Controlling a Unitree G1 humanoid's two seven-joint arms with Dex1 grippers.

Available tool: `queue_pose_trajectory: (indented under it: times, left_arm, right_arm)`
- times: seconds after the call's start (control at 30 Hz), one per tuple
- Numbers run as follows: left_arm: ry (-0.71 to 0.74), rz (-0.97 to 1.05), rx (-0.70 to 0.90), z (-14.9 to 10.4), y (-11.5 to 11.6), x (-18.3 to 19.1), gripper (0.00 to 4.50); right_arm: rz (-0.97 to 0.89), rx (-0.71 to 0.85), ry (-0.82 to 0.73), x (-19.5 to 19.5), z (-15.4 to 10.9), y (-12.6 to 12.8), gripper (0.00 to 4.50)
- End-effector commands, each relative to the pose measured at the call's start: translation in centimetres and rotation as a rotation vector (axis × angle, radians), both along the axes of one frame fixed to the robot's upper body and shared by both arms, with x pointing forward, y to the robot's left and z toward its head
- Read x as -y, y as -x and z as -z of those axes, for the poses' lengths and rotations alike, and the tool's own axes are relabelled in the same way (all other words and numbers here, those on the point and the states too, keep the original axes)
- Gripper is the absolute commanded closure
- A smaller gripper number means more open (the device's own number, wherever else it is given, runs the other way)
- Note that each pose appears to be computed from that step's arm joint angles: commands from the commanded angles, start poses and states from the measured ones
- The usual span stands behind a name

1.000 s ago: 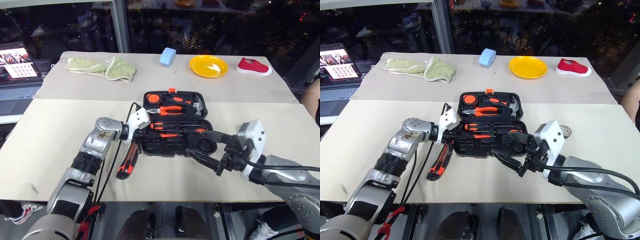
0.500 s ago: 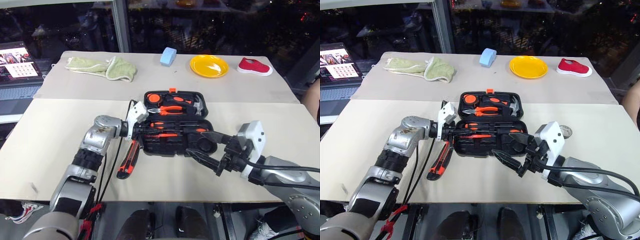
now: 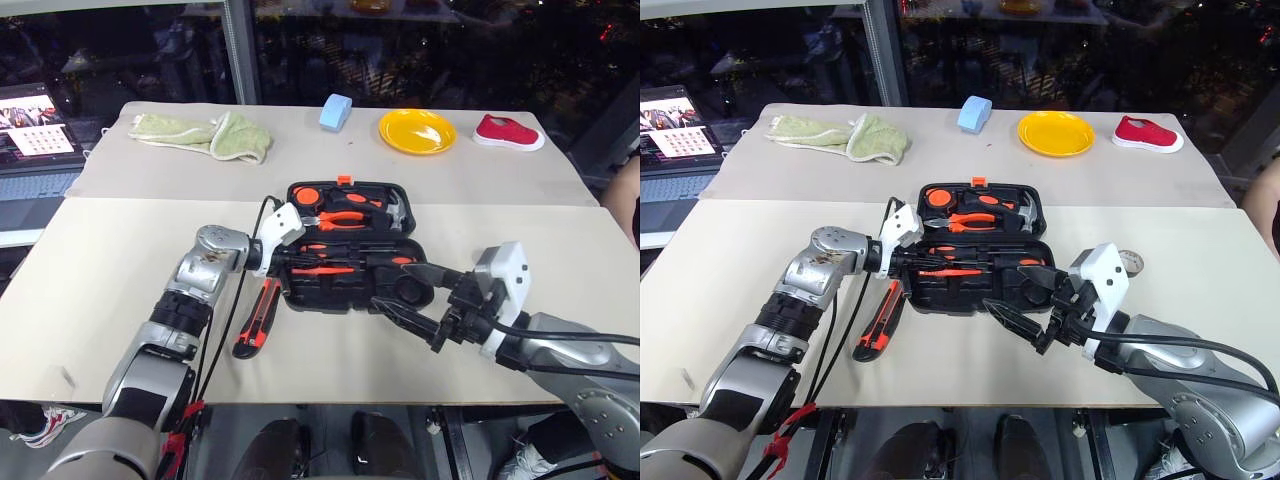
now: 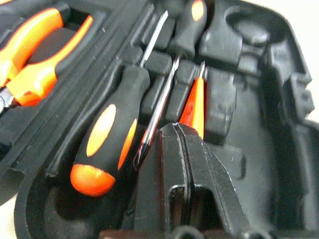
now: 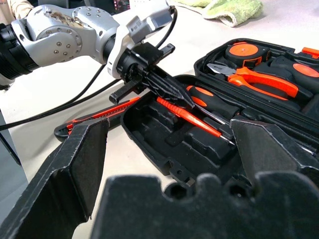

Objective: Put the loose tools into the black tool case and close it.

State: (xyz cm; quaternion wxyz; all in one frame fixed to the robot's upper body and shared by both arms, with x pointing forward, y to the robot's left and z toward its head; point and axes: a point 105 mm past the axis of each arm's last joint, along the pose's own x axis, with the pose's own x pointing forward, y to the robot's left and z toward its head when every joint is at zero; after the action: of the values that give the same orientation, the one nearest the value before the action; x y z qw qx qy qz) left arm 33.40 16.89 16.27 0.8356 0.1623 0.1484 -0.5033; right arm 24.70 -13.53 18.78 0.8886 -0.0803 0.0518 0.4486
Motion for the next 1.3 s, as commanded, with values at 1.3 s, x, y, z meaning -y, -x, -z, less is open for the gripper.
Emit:
queue_pose_trajectory:
  times: [1.3]
  left_arm:
    - [-0.398, -0.263, -0.532, 3.6, 6.1, 1.9, 0.06]
  right_arm:
    - [-0.058, 0.001, -0.018, -1.3, 1.3, 3.4, 0.0]
